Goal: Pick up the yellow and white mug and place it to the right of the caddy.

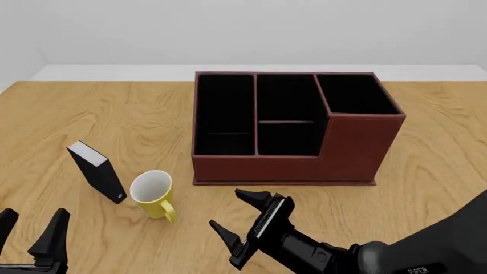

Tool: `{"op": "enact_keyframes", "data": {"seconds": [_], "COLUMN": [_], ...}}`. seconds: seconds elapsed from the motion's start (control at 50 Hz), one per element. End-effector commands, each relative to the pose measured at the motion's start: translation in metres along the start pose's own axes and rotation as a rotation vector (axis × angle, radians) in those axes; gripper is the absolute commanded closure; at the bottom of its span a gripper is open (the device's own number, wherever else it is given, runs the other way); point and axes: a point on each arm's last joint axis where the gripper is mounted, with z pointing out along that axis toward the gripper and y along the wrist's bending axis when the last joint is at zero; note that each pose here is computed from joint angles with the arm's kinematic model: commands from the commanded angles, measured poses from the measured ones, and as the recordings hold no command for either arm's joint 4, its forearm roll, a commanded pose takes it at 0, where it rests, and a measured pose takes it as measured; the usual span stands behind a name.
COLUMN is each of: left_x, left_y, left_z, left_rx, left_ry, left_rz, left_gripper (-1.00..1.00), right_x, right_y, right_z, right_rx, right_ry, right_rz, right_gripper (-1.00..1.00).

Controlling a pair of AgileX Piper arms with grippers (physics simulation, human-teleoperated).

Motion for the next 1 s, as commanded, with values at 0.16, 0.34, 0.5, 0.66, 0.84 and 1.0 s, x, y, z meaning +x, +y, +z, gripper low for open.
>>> {"op": "enact_keyframes", "data": {"seconds": [0.16,0.34,0.5,0.66,0.84,1.0], "left_x": [0.0,0.0,0.0,0.0,0.0,0.0], "left_y": [0.0,0.0,0.0,0.0,0.0,0.0], "left_z": [0.0,0.0,0.0,0.0,0.0,0.0], "left_rx": [0.0,0.0,0.0,0.0,0.0,0.0], "left_ry": [0.0,0.0,0.0,0.0,0.0,0.0], "left_rz": [0.0,0.0,0.0,0.0,0.0,0.0], "left_gripper": [-1.0,-1.0,-1.0,-1.0,-1.0,-1.0], "right_x": [0.003,0.007,0.009,0.009,0.009,0.011], "right_y": [0.011,0.016,0.02,0.024,0.026,0.027], "right_z": [0.028,0.04,0.05,0.061,0.071,0.079], "right_rx": [-0.034,-0.047,-0.06,-0.069,-0.074,-0.075], "right_ry": [0.013,0.024,0.033,0.035,0.038,0.041], "right_rz": [-0.012,-0.012,-0.013,-0.017,-0.021,-0.023], "right_gripper": [-1.0,-1.0,-1.0,-1.0,-1.0,-1.0]}}
